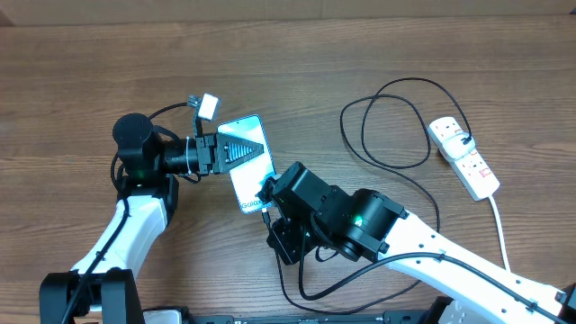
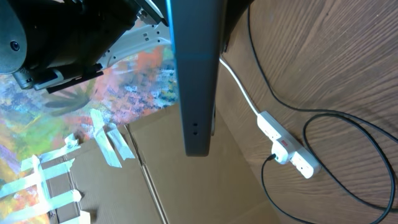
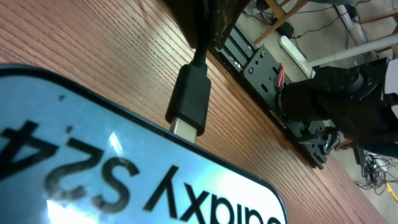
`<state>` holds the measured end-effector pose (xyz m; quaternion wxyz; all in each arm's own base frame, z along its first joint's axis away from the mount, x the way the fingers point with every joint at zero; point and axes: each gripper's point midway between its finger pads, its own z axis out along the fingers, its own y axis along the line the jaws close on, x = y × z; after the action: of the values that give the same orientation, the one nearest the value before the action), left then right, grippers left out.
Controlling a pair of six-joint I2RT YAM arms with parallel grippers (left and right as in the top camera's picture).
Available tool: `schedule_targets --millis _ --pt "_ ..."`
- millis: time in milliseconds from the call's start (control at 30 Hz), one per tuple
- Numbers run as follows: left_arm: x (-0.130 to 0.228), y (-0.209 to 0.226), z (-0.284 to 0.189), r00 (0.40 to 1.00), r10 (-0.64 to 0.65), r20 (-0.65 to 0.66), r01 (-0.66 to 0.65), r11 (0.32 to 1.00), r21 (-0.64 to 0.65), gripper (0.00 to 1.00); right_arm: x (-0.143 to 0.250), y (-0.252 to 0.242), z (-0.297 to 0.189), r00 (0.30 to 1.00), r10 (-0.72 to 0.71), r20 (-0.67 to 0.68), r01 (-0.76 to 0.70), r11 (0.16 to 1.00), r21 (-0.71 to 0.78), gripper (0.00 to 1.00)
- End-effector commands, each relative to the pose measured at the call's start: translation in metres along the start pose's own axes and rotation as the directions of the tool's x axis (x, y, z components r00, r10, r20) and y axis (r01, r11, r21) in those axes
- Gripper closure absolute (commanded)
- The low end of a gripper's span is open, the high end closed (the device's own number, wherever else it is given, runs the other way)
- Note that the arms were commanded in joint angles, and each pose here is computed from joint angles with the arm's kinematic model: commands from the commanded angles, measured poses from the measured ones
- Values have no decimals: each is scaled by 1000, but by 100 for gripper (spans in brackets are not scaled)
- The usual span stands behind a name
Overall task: Plug charger to phone and switch on socket
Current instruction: 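Align the USB-C plug with the phone's bottom port using the right gripper, then push the plug into the phone's port with the right gripper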
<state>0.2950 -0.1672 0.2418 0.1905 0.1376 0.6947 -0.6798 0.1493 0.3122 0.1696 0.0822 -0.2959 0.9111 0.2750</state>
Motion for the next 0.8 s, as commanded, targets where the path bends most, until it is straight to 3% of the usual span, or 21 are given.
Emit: schedule_targets --millis 0,400,767 --pt "1 -7 0 998 51 -36 -50 998 24 96 -5 1 -1 1000 -8 20 8 1000 -4 96" --pt "7 -5 0 998 -9 -57 11 999 32 96 -29 -13 -4 991 -33 131 21 996 89 96" --pt "7 -6 1 998 35 -57 -33 999 35 96 -45 -17 -7 979 -48 199 24 992 125 96"
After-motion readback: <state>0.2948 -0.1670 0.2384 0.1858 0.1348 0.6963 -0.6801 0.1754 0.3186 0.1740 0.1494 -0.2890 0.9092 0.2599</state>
